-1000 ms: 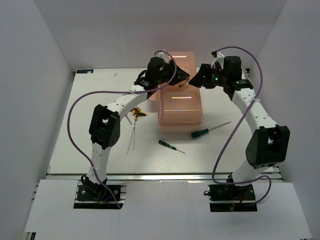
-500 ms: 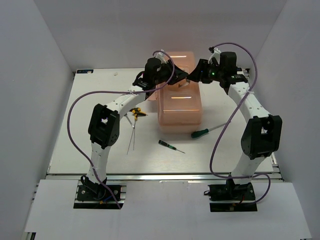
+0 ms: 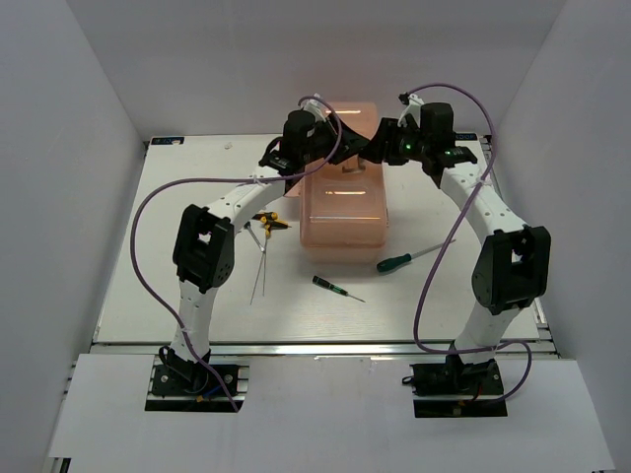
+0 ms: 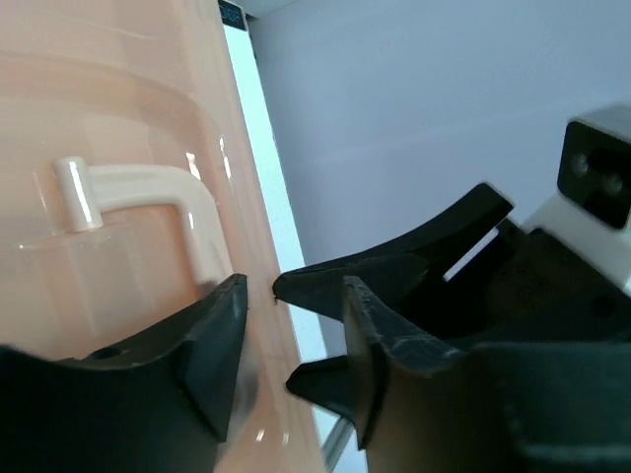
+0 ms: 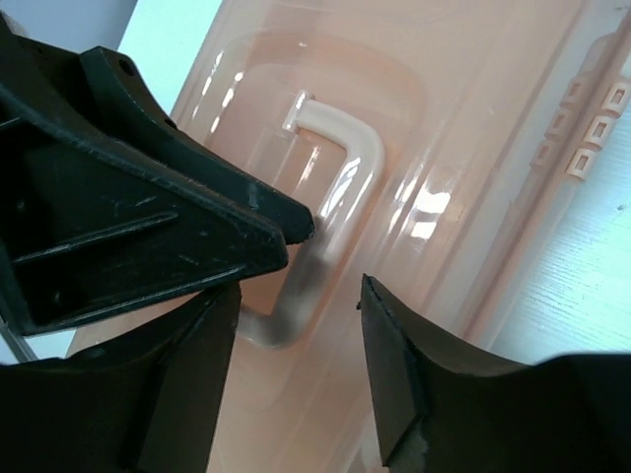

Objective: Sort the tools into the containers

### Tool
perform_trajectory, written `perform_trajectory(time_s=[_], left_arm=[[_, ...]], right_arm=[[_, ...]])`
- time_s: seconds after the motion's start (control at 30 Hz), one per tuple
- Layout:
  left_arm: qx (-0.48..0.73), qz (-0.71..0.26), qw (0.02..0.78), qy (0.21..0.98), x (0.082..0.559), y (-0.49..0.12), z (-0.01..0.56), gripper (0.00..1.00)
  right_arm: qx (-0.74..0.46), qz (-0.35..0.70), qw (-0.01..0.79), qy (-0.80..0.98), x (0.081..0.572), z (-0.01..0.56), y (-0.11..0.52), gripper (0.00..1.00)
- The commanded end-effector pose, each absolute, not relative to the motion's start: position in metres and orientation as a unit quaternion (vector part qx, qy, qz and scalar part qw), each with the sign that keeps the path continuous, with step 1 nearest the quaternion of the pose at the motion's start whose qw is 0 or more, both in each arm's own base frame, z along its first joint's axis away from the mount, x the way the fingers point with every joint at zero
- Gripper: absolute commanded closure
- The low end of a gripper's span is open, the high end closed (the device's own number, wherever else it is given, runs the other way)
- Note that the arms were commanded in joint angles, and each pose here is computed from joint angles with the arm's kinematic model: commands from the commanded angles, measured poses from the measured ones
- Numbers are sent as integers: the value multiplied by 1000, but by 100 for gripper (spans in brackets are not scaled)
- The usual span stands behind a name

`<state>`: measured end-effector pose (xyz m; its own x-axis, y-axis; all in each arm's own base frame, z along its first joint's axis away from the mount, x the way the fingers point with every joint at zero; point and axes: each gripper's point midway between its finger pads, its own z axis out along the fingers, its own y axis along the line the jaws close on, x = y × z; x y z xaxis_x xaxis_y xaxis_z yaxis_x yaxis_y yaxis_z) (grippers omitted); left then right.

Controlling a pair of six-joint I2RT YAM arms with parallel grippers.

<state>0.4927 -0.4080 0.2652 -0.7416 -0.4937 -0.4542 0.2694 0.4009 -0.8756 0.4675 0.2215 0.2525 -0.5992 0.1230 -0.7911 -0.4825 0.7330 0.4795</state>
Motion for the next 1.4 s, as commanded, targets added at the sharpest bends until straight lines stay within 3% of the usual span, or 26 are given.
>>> perform_trajectory(time_s=[0.0,0.17,0.53,0.9,1.1,1.37], left_arm=[[-63,-500,352,789,481,-402,276,45],[-72,-406,372,832,489,-378,267,33],[-50,-379,355,853,488,-394,243,33],[-32,-280,391,876,486,-388,232,32],[-8,-221,407,886,478,-386,222,32],[11,-215,383,899,466,-402,197,32]], right_arm=[[-134,352,455,807,466,270,235,40],[-142,328,491,795,461,295,216,32],[-155,241,499,818,435,266,181,33],[-152,303,393,855,399,201,196,45],[-157,319,379,854,391,201,205,49],[-164,346,357,852,372,199,222,53]])
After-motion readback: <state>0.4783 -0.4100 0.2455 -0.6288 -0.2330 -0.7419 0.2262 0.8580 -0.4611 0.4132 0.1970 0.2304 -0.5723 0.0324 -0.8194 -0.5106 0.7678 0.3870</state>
